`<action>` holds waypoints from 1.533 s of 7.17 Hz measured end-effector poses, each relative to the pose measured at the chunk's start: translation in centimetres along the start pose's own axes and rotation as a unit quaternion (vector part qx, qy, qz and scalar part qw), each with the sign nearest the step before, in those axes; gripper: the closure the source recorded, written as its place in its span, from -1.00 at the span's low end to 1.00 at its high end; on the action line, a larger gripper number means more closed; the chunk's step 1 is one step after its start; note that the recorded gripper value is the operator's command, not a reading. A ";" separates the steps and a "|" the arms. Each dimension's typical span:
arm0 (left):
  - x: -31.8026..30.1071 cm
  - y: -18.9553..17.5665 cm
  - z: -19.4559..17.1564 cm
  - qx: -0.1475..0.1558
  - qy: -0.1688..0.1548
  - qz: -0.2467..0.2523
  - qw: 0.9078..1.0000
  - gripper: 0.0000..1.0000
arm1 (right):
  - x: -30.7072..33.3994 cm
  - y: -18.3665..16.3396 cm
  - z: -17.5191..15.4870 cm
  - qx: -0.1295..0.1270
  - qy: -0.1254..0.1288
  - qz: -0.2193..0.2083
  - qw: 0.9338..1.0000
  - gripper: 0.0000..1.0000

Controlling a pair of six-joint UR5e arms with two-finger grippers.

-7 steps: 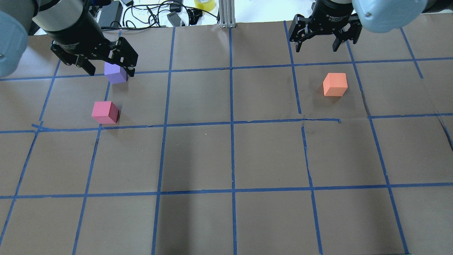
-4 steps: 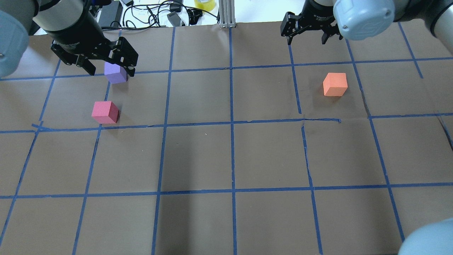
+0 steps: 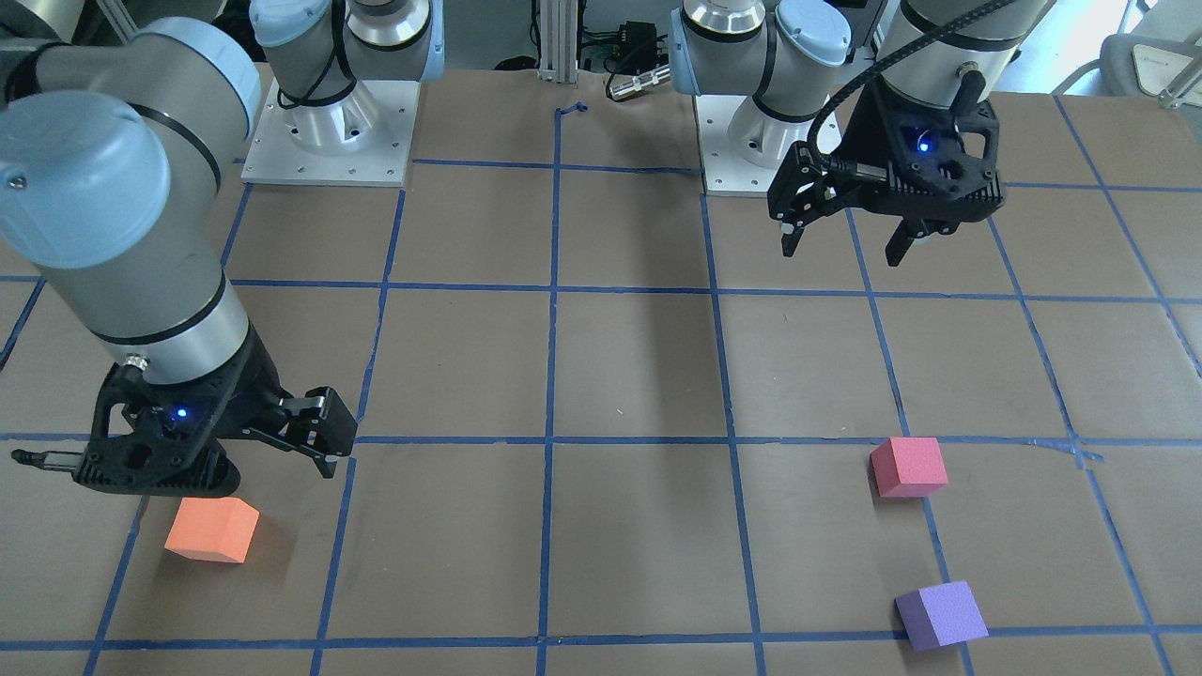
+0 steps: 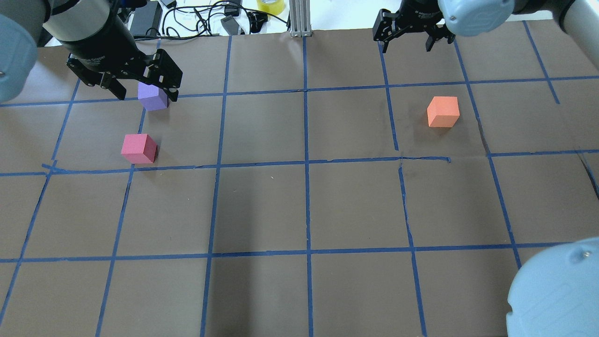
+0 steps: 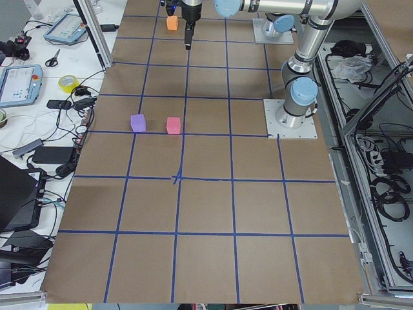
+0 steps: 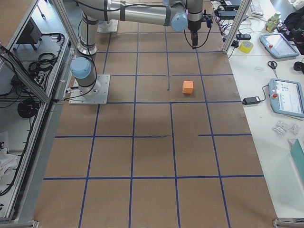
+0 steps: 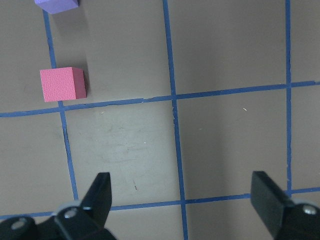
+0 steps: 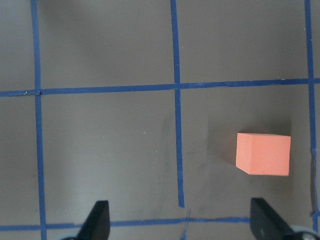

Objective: Arrange blocks in a line

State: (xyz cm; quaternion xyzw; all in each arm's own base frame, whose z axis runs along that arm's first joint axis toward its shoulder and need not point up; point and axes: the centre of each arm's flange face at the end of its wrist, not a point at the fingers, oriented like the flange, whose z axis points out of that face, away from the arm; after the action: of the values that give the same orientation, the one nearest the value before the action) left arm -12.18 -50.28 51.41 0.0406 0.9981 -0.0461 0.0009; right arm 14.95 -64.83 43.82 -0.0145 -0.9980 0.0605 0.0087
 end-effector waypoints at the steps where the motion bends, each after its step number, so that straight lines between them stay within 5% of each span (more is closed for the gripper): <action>1: 0.0 0.0 0.0 0.000 0.000 0.000 1.000 -1.00 | 0.4 1.1 -1.5 -0.023 0.002 0.000 1.000 -1.00; 5: 0.0 0.0 0.0 0.000 0.000 0.000 1.000 -1.00 | 0.9 11.7 -7.6 -0.009 -0.002 -0.029 1.000 -0.99; 8: 0.0 0.0 0.0 0.000 0.000 0.000 1.000 -1.00 | 0.5 13.9 -9.6 -0.005 -0.038 -0.082 0.996 -0.99; 11: 0.0 0.0 0.0 0.000 0.000 0.000 1.000 -1.00 | 1.3 14.7 -12.8 0.002 -0.018 -0.023 1.000 -1.00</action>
State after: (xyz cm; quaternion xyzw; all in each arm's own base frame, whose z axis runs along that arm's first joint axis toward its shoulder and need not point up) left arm -12.18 -50.29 51.41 0.0406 0.9981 -0.0463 0.0006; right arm 14.29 -48.69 54.80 0.0097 -0.9980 0.0624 -0.0074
